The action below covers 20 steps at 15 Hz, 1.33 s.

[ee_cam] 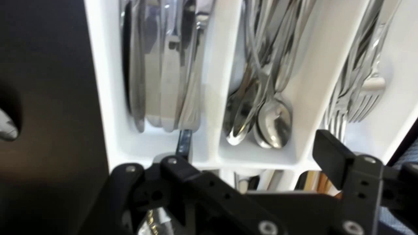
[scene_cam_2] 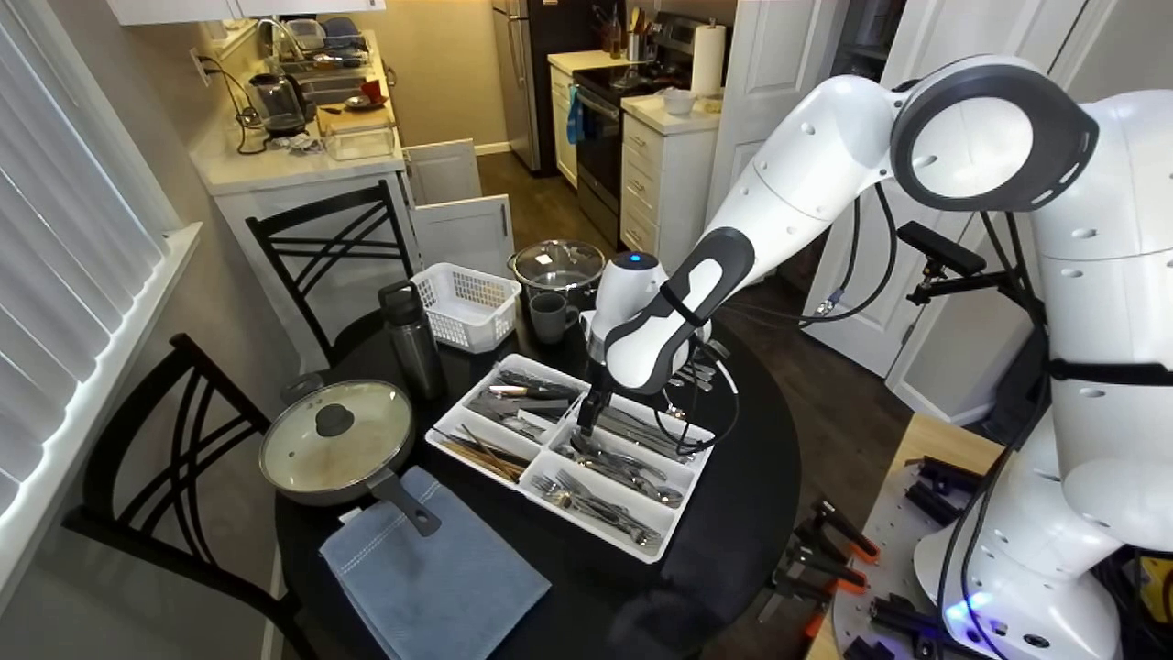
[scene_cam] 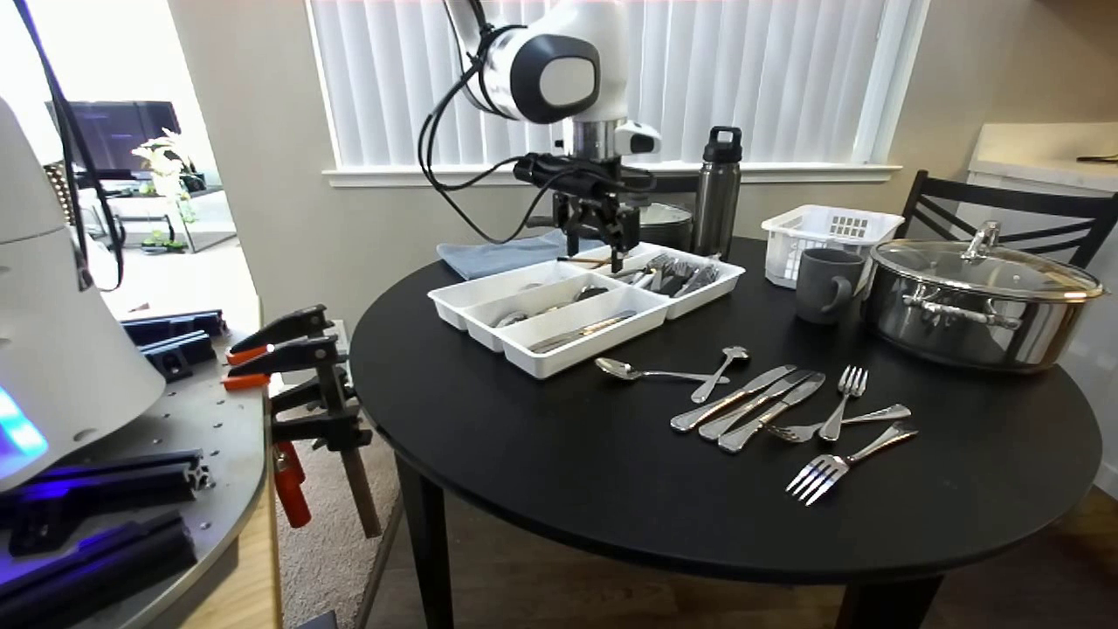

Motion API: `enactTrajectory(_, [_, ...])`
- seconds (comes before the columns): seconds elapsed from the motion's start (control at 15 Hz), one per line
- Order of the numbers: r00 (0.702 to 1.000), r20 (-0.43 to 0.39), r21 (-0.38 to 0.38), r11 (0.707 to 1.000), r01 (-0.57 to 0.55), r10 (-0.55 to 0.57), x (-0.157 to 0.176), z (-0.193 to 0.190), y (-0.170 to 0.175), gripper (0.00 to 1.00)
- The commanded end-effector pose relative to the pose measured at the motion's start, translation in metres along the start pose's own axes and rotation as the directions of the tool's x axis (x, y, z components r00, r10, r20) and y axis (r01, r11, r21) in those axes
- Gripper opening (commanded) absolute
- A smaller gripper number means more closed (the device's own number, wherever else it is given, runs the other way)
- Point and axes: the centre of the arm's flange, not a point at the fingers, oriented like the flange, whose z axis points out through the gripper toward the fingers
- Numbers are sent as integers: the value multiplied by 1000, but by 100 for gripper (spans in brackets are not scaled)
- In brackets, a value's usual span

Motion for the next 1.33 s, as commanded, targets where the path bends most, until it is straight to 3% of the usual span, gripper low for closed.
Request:
enactTrajectory(0.0, [996,-85,-76,997,-21,14,-3,-20,51,100])
enactTrajectory(0.33, [977,-88,-148,968,-204,192,-24,-14,127,100])
enactTrajectory(0.6, [917,-59,-269,878,-396,395,-44,-1,161,100])
enactTrajectory(0.87, [822,-5,-358,766,-533,570,-61,17,170,100])
enactTrajectory(1.07, [752,69,-342,723,-600,656,-72,32,166,100])
enactTrajectory(1.27, [677,68,-293,663,-689,733,-83,38,172,100])
